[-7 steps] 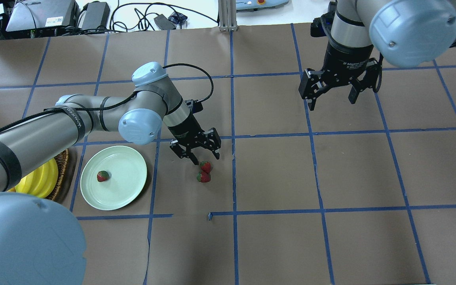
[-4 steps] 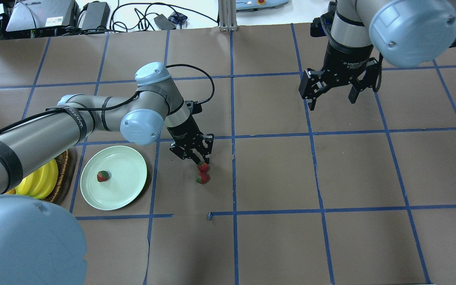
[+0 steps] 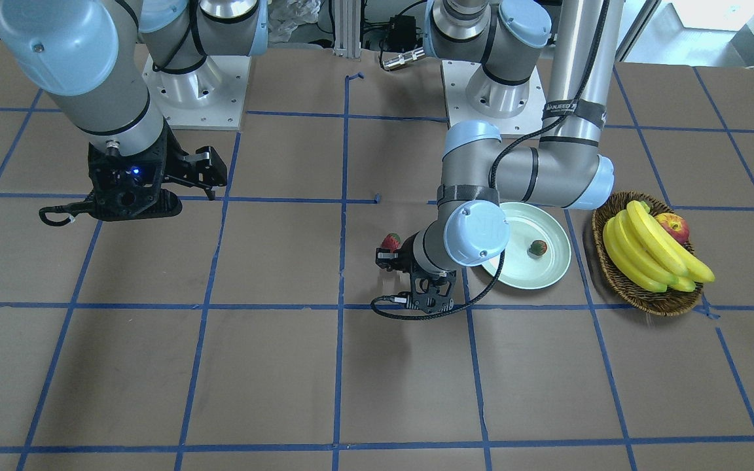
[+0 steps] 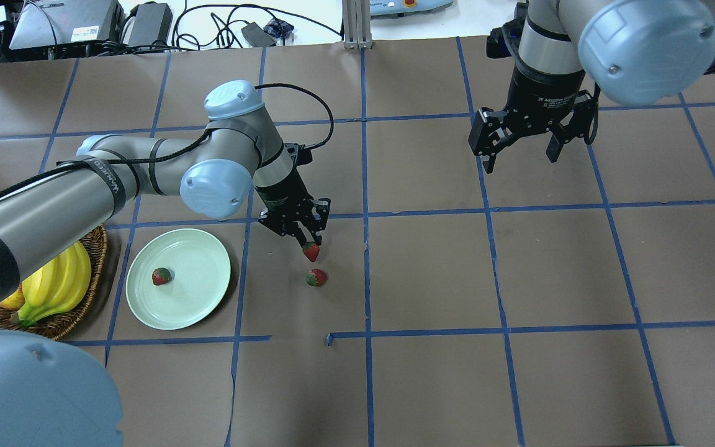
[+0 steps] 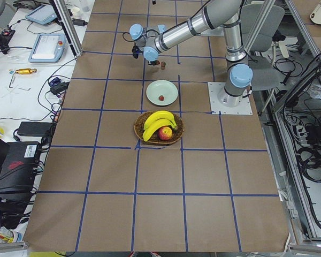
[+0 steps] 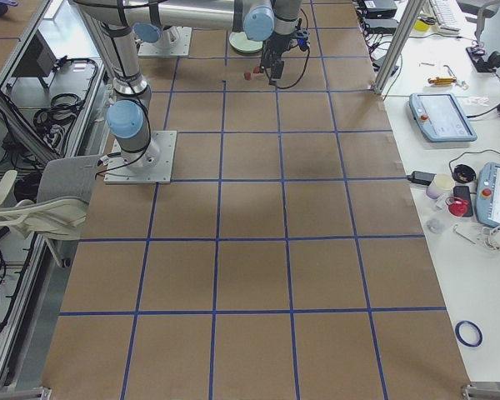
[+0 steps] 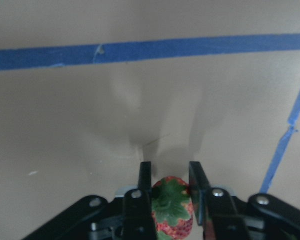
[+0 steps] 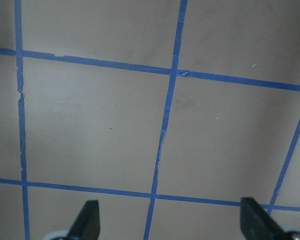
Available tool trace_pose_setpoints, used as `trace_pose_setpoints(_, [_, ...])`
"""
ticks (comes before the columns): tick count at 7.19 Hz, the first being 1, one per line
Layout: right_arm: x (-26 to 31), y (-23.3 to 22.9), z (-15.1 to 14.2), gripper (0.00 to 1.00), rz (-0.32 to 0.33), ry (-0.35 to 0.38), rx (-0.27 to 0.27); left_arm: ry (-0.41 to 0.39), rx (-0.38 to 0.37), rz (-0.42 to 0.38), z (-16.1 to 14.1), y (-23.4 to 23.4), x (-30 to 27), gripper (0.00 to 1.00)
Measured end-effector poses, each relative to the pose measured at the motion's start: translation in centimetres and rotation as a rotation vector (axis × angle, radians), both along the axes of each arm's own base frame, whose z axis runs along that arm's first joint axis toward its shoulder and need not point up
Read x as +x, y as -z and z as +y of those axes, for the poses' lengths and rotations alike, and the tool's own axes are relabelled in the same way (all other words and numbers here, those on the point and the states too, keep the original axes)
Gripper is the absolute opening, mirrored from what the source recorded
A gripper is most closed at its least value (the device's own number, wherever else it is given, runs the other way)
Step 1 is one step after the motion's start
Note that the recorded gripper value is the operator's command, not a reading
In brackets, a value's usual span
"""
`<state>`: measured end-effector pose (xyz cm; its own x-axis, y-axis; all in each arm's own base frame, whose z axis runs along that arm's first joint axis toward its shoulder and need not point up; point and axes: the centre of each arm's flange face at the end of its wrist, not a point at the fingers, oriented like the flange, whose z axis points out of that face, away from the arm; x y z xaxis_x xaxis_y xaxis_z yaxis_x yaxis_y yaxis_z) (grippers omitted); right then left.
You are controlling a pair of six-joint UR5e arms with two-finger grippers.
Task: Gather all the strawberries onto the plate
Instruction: 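Lift the strawberry and carry it over the green plate, then lower the strawberry onto the plate and open the left gripper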
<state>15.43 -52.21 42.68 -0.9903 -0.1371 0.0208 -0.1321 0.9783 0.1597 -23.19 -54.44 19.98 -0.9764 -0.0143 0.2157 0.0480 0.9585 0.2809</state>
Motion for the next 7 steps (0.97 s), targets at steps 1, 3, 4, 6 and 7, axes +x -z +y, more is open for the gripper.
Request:
trace_pose_setpoints(1, [0.0, 0.0, 0.0, 1.00, 0.001, 0.000, 0.000, 0.005, -0.007, -0.035, -0.9, -1.8, 0.7, 0.00])
trace_pose_setpoints(3, [-0.1, 0.0, 0.0, 1.00, 0.002, 0.001, 0.000, 0.058, 0.022, -0.139, -2.2, -3.3, 5.4, 0.00])
trace_pose_setpoints(4, [-0.1, -0.1, 0.0, 1.00, 0.001, 0.002, 0.000, 0.104, 0.053, -0.188, -2.4, -3.2, 8.9, 0.00])
trace_pose_setpoints(6, [-0.1, -0.1, 0.0, 1.00, -0.002, 0.003, -0.004, 0.196, 0.116, -0.237, -1.8, -2.1, 16.2, 0.01])
trace_pose_setpoints(7, [-0.1, 0.0, 0.0, 1.00, -0.002, 0.004, -0.004, 0.213, 0.140, -0.229, -1.2, -1.5, 18.5, 0.99])
